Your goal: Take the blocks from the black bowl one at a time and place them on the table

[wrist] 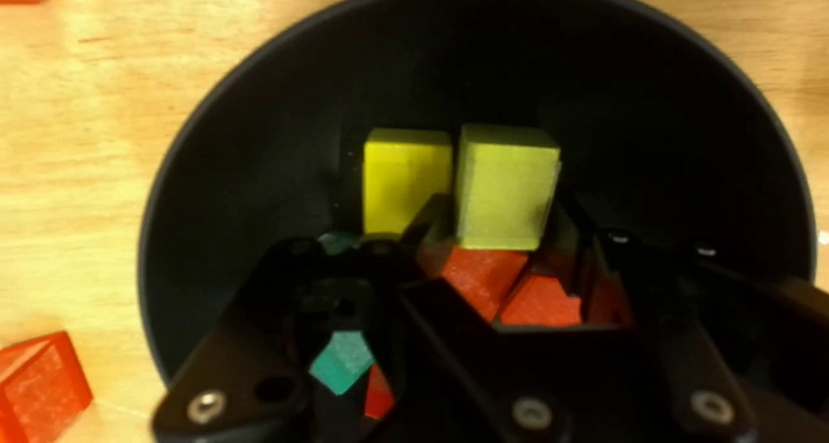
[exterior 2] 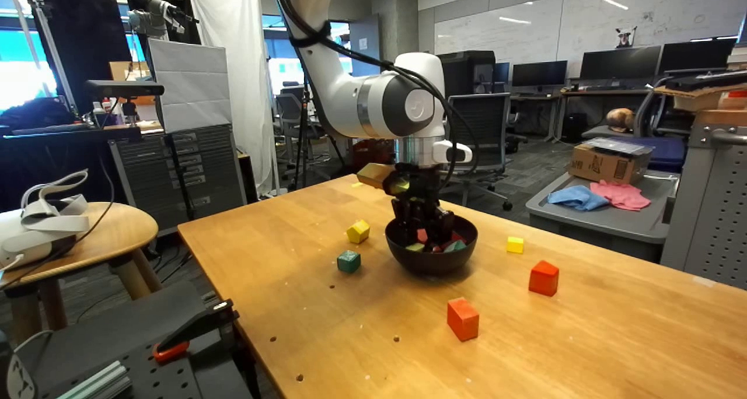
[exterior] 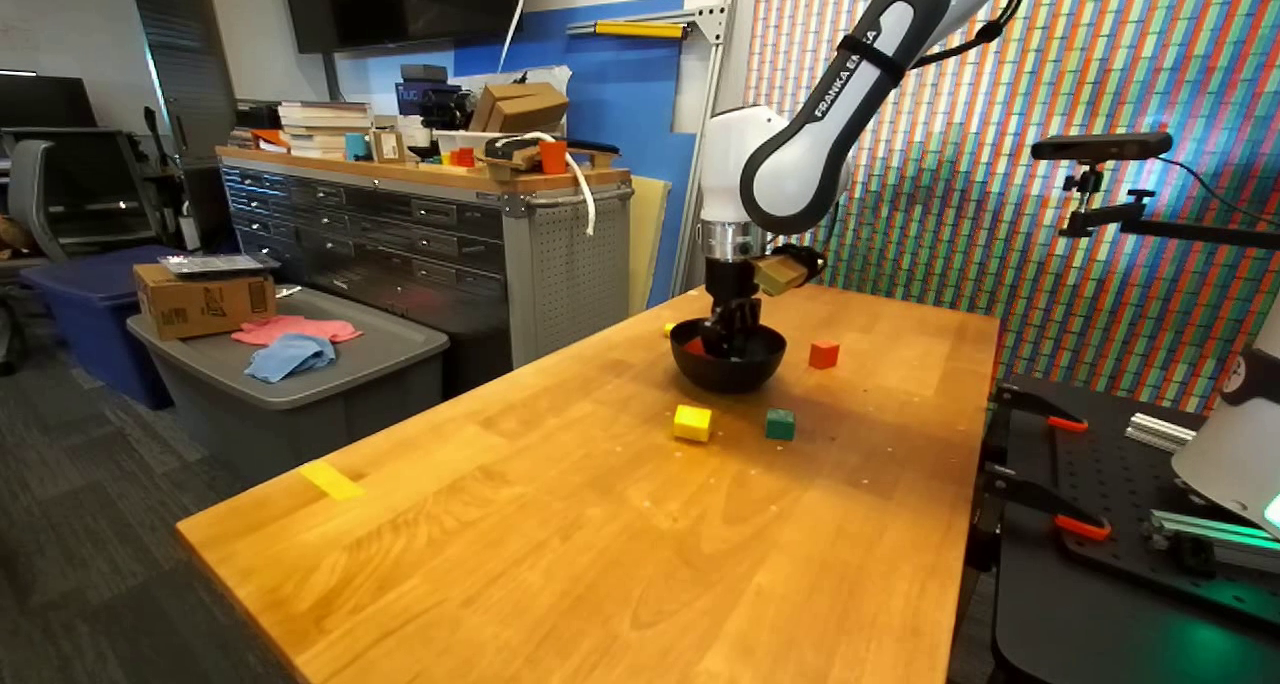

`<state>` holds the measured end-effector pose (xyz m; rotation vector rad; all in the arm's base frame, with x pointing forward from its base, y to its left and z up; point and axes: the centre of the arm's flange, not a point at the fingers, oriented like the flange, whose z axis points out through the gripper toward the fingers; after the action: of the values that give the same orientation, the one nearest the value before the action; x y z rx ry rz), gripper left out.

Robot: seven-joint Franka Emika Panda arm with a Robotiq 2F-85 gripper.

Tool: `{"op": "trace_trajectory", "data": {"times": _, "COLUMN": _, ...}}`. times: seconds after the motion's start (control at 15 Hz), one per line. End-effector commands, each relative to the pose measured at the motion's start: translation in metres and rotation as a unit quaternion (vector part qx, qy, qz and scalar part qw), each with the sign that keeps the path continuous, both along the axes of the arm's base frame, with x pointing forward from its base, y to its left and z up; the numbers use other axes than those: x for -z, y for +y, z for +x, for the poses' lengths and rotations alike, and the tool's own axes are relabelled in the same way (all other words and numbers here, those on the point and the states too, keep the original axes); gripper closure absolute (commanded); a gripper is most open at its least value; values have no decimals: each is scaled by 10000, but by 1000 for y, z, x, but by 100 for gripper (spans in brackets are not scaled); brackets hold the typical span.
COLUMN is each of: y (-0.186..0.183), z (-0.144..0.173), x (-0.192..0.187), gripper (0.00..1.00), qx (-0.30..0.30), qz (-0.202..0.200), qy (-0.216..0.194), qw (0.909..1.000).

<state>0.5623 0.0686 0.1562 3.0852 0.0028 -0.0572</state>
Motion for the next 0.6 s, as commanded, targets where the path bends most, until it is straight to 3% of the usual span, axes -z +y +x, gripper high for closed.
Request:
{"op": "trace_trajectory", "data": {"times": 0.0, "y": 4, "z": 5, "x": -10, "gripper": 84, "qx": 35, "qz": -192, "qy": -182, "qw": 9996}}
{"op": "trace_trajectory", "data": {"times": 0.2, "y": 5, "z": 1, "x": -35, "gripper": 84, "qx": -34, "qz": -370, "qy": -437, "qw": 9984}}
{"op": "trace_trajectory", "data": {"times": 0.53, "y": 22, "z": -9, "x": -100, "gripper": 85, "qx": -291, "qz": -654, "qy": -1255, "qw": 9895}}
